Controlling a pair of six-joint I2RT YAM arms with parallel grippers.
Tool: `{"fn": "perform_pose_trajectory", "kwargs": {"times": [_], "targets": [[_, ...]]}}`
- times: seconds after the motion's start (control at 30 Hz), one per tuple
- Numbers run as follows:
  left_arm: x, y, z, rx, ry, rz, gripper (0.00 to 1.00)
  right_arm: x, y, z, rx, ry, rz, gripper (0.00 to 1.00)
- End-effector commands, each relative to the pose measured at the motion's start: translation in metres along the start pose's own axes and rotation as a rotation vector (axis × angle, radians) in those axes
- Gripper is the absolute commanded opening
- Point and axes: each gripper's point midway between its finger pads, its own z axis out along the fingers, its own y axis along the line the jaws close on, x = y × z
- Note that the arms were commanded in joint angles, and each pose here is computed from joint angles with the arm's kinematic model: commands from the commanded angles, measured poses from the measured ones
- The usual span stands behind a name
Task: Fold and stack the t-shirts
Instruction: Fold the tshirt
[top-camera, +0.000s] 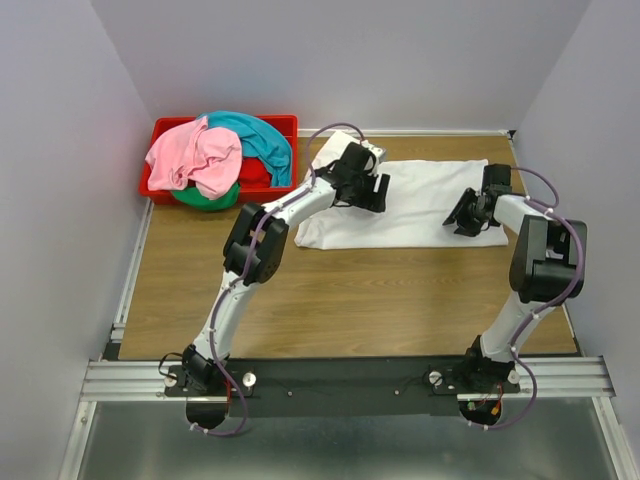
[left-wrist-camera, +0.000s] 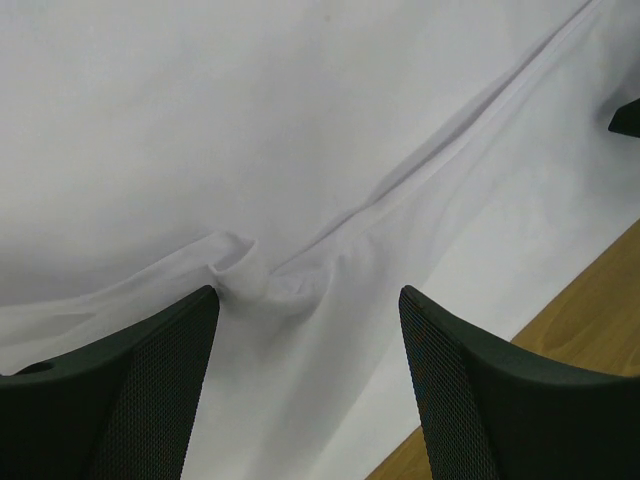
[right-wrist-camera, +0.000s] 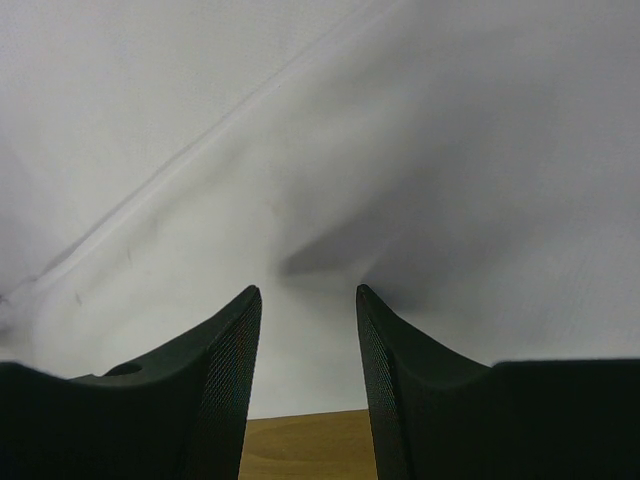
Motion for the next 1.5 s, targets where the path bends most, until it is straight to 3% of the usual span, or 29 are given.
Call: {"fn": "perform_pose_trajectory", "kwargs": {"times": [0.0,0.27,0.47,0.63,0.73,0.77,0.8,0.97,1.47], "targets": [[-0.011,-0.003,0.009,0.008,-0.035,0.068,0.81,0.055,-0.033,0.005,0.116,0.158,0.002,0.51],[-0.034,-0.025,0.003,0.077,-0.105,0.114,0.81,0.059,-0.036,-0.001,0.122,0.152,0.001,0.51],[-0.079,-0.038,-0.031,0.061,-0.227,0.12,0.82,0.064,-0.038,-0.005,0.13,0.156,0.009,0.51],[-0.085,-0.033,-0.056,-0.009,-0.233,0.087,0.82,0.063,-0.038,-0.015,0.133,0.132,0.02,0.51],[-0.037,-0.003,-0.057,-0.116,-0.144,0.067,0.82,0.051,-0.029,-0.031,0.108,0.082,0.007,0.51],[-0.046,-0.004,-0.065,-0.127,-0.171,0.071,0.82,0.047,-0.027,-0.035,0.103,0.068,0.004,0.52],[-0.021,0.009,-0.061,-0.16,-0.127,0.063,0.82,0.041,-0.023,-0.041,0.094,0.047,0.001,0.53],[0.033,0.029,-0.064,-0.194,-0.049,0.039,0.82,0.019,-0.018,-0.056,0.101,-0.03,-0.016,0.59],[0.109,0.057,-0.049,-0.232,0.079,0.057,0.82,0.066,-0.058,-0.018,0.231,0.136,-0.004,0.58]]}}
